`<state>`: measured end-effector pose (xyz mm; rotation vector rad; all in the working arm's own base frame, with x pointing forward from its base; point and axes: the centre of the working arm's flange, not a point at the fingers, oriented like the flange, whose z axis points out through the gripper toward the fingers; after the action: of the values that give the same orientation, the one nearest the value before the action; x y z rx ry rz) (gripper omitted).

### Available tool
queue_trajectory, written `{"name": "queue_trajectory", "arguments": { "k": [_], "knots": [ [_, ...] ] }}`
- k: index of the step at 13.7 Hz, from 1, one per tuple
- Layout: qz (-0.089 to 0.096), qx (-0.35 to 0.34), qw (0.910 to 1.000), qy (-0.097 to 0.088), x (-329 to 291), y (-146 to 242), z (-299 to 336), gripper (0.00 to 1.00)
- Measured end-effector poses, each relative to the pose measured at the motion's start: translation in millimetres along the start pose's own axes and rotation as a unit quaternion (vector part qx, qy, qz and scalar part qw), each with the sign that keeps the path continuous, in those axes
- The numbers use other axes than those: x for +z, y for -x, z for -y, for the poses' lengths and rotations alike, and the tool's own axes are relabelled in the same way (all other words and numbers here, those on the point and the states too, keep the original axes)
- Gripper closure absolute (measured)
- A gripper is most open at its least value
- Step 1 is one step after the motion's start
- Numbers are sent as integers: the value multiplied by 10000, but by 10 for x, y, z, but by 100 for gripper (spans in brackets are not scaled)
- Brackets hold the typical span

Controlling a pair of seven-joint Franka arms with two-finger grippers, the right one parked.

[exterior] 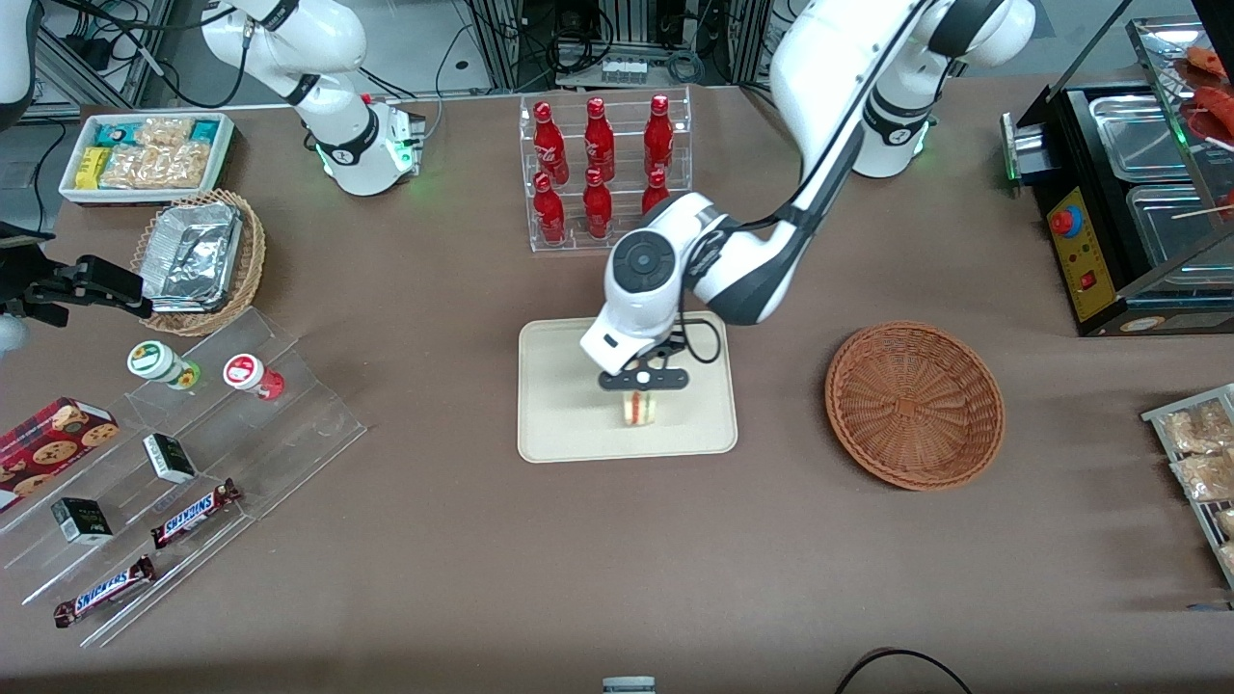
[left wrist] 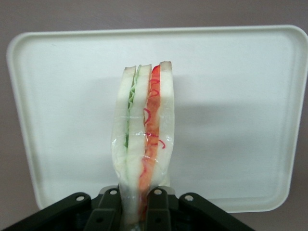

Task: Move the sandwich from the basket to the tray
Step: 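Lower the sandwich onto the cream tray and open the left gripper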

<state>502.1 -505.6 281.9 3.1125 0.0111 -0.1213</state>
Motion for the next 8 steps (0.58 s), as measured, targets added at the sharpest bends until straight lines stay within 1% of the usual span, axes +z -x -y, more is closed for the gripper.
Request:
{"name": "queue_trajectory", "arguments": {
  "k": [4, 8],
  "knots": [
    [160, 35, 9998, -92, 107, -28, -141, 84],
    [256, 8, 9995, -165, 256, -36, -153, 84]
  ]
}}
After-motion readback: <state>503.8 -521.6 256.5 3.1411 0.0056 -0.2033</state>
